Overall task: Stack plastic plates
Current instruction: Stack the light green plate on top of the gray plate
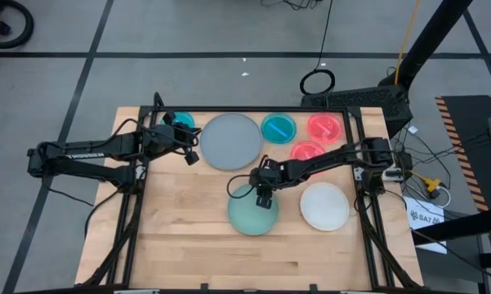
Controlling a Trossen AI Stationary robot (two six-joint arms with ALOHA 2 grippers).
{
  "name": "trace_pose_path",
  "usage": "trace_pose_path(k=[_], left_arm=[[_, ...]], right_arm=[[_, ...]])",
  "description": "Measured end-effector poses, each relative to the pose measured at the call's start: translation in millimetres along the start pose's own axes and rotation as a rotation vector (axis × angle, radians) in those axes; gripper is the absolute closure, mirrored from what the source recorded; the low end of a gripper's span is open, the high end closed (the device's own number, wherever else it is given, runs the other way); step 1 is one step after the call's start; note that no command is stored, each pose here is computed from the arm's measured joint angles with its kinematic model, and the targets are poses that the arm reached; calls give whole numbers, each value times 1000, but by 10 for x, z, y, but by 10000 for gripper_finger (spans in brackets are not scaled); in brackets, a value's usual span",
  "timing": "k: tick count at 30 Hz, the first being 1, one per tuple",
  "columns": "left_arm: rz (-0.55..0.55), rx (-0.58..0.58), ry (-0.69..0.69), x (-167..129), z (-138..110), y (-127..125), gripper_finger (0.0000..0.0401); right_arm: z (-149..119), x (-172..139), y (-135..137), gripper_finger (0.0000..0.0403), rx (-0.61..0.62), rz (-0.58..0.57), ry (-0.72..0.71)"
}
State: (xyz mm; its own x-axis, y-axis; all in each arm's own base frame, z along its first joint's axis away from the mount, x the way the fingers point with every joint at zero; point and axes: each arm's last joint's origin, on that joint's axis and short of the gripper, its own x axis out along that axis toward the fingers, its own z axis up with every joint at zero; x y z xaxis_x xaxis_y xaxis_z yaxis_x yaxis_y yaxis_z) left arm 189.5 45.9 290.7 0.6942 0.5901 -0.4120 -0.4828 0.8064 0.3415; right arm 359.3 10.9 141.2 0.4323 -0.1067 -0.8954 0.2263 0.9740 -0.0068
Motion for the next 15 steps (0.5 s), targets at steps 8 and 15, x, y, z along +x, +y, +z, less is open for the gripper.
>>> trace_pose_path(k=[8, 15], left_arm=[[-1, -20, -1, -1, 1, -1, 371], [-1, -31, -1, -1, 0, -2, 371]], right_arm=[[21, 97, 27, 288, -11, 57, -22], [58, 78, 34, 355, 1, 65, -56]])
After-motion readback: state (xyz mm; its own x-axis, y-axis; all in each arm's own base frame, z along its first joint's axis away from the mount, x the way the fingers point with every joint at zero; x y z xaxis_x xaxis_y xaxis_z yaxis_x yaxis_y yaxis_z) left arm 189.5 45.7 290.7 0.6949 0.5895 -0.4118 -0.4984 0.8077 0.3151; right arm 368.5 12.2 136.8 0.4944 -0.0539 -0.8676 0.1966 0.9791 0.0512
